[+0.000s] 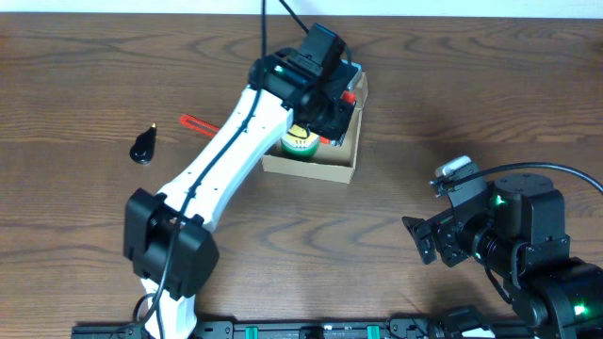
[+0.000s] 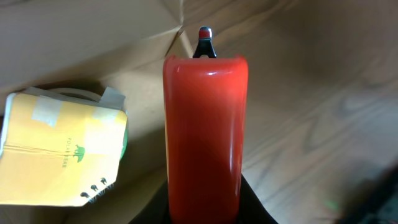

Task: Pack container
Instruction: 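Carry the red stapler with the left gripper and lower it into the box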

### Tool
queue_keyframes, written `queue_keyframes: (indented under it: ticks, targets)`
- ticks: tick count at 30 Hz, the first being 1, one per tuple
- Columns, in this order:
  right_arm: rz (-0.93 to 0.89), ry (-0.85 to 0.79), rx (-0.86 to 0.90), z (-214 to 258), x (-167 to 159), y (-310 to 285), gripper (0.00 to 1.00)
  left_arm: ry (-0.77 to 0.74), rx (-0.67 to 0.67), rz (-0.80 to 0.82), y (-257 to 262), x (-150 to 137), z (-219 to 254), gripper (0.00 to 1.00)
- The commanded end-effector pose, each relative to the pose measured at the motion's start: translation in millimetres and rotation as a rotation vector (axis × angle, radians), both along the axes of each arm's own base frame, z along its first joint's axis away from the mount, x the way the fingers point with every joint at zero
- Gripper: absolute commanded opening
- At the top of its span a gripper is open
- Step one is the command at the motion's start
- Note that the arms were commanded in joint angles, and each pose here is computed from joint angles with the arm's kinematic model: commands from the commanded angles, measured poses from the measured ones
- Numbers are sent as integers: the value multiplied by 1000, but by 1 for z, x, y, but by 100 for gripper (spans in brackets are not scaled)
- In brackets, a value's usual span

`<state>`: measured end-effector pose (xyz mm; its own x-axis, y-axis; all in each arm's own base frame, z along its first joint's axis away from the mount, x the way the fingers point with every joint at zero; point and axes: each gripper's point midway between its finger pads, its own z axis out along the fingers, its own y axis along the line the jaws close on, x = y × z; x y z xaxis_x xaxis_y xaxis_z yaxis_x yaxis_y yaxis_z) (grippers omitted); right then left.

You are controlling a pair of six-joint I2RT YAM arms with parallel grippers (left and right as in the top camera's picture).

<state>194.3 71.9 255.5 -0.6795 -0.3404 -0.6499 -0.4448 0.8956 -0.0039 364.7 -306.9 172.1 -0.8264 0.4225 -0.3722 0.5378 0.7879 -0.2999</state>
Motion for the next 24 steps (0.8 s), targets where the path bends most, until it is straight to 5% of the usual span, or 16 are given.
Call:
queue_keyframes:
  ticks: [1, 24]
  targets:
    - [5, -1, -5, 0, 0, -1, 99, -20, 71, 42, -1, 7, -15, 5]
    - [5, -1, -5, 0, 0, -1, 99, 134, 120, 123, -13, 1, -75, 6]
